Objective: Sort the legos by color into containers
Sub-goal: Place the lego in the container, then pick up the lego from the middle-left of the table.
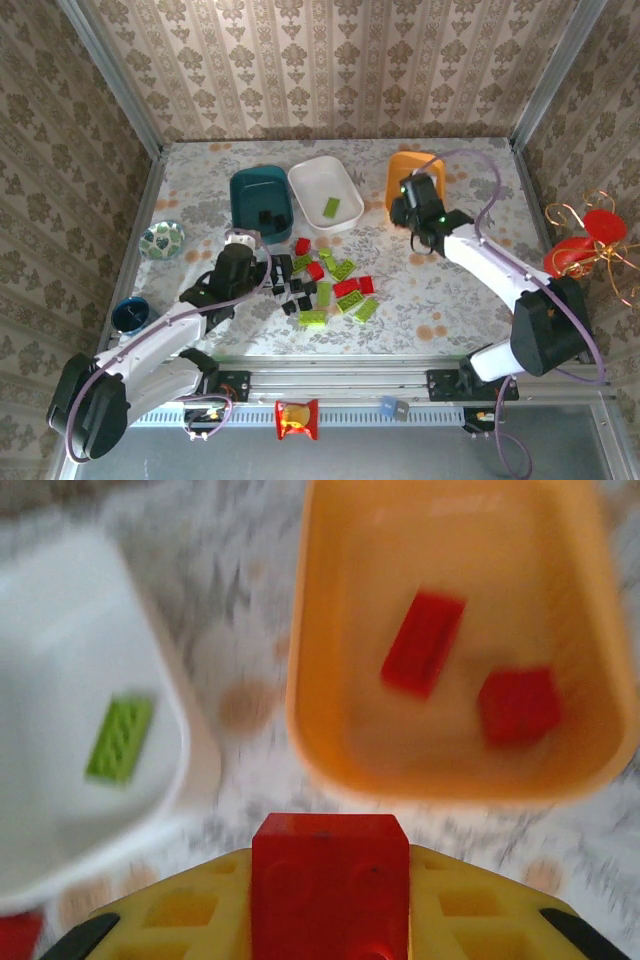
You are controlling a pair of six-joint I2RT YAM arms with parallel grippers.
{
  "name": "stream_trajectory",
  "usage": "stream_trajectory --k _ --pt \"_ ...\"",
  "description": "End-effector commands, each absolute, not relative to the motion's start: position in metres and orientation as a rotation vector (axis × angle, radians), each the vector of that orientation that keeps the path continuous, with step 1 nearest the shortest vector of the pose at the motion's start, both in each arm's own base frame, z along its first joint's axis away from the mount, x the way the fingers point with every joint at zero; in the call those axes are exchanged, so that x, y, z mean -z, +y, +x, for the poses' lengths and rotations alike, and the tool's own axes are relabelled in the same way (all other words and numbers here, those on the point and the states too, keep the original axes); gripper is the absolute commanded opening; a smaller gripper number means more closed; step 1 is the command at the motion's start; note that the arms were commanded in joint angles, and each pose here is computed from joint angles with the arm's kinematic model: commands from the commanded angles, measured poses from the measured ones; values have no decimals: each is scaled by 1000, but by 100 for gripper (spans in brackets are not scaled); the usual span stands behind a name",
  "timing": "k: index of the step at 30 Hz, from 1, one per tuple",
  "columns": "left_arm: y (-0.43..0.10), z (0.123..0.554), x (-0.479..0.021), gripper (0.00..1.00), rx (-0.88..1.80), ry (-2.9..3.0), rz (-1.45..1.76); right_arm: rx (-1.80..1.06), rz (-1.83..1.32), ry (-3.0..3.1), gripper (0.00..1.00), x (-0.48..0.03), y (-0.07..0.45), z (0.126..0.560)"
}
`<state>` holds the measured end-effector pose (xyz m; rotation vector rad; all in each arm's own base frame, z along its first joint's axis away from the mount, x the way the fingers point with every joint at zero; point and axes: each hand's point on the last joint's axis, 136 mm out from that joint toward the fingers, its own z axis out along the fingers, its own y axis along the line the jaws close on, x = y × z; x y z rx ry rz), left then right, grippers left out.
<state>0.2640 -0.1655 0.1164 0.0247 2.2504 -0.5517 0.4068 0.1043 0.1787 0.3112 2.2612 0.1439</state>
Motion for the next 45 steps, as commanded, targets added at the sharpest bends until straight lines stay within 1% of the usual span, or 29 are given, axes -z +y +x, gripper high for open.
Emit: stream_trajectory --k 1,4,7,12,13,14,17,19,21,24,26,30,32,34,37,41,42,45 --pt "-164 260 -110 100 558 2270 2 2 360 2266 29 -173 79 435" --pt "-164 259 -111 100 561 2277 5 95 434 2280 29 -164 60 471" --pt "-164 255 -111 100 568 2287 9 168 485 2316 29 -149 44 496" --pt "-161 247 -106 100 574 2307 10 213 510 2373 31 -128 36 516" --pt "-161 246 -105 100 574 2311 8 211 512 2383 35 -125 37 518" --pt "-161 246 -105 100 574 2311 10 204 514 2390 42 -124 38 519" --pt "-160 245 -104 100 570 2313 16 166 510 2386 67 -132 43 522" --pt "-161 245 -104 100 571 2314 23 119 504 2356 75 -149 47 520" --pt "-163 246 -105 100 571 2314 34 69 489 2321 78 -168 53 515" --pt "-165 247 -107 100 570 2317 51 6 448 2271 80 -195 69 498" --pt "-165 248 -107 100 564 2326 58 -45 409 2247 80 -207 85 479" --pt "-162 249 -101 99 521 2353 70 -125 296 2214 80 -213 124 436" --pt "-157 251 -95 95 457 2384 77 -174 218 2215 80 -209 145 415" --pt "-157 257 -92 88 420 2410 101 -191 161 2221 79 -204 160 399" --pt "-159 272 -88 81 397 2415 119 -184 128 2233 79 -197 165 382" --pt "-161 294 -82 79 386 2357 110 -205 129 2247 78 -191 165 373" --pt "-162 299 -80 79 386 2343 103 -218 133 2228 78 -199 163 370" --pt "-165 309 -74 77 377 2328 103 -214 129 2227 78 -200 160 366"
